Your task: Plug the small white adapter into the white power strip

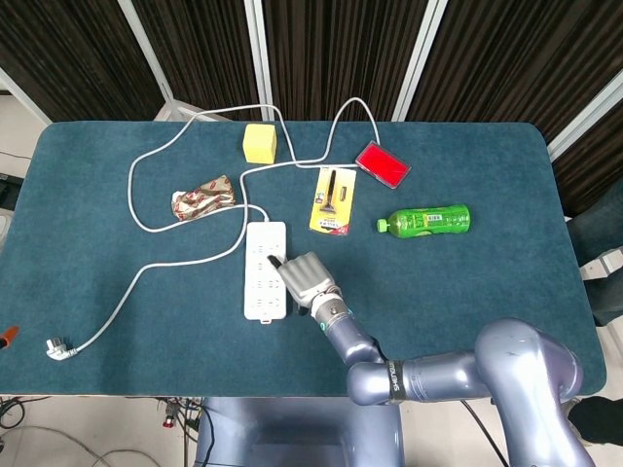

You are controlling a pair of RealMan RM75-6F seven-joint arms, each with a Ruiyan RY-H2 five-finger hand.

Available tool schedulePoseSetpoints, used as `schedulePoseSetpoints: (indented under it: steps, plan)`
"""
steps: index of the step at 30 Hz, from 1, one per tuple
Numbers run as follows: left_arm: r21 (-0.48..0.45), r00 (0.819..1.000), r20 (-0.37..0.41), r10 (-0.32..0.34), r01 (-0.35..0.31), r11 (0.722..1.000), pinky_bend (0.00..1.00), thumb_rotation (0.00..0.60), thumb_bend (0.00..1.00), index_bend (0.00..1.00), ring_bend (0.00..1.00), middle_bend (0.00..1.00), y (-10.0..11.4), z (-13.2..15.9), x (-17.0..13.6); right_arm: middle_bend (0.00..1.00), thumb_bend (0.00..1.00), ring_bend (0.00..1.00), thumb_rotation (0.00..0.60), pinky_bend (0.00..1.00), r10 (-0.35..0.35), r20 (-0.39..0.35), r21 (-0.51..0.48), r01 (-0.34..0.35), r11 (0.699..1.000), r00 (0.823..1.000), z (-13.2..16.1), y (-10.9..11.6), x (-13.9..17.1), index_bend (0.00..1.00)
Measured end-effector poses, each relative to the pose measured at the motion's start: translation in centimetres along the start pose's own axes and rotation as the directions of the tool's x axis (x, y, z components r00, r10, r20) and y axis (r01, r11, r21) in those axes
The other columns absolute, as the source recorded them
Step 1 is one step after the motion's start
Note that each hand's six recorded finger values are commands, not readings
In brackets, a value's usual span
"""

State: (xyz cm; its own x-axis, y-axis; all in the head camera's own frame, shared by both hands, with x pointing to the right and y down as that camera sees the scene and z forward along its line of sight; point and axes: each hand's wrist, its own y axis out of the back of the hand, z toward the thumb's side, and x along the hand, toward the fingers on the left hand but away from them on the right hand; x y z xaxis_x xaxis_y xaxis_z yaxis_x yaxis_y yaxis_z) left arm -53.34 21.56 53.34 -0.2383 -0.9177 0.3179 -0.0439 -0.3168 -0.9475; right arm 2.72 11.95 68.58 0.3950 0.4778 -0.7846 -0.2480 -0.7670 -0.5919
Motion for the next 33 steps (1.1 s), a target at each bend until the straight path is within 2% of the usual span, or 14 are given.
schedulePoseSetpoints:
  steps: [18,26,33]
  plan:
    - [-0.002,1.000,-0.005,0.007,-0.007,1.000,0.00,0.600,0.08,0.18,0.00,0.00,0.17,-0.10,-0.07,0.56,0.21,0.58,0.600,0.40,0.026,-0.005,0.002,-0.026,1.000,1.000,-0.50,-0.83,0.27,0.71]
    - [-0.002,1.000,-0.005,0.008,-0.008,1.000,0.00,0.600,0.08,0.18,0.00,0.00,0.16,-0.09,-0.04,0.57,0.21,0.58,0.600,0.40,0.030,-0.005,0.005,-0.030,1.000,1.000,-0.68,-0.98,0.34,0.84]
    - [-0.001,1.000,-0.006,0.008,-0.008,1.000,0.00,0.600,0.08,0.18,0.00,0.00,0.18,-0.10,-0.06,0.58,0.21,0.59,0.600,0.40,0.025,-0.005,0.006,-0.025,1.000,1.000,-0.87,-1.02,0.56,0.89]
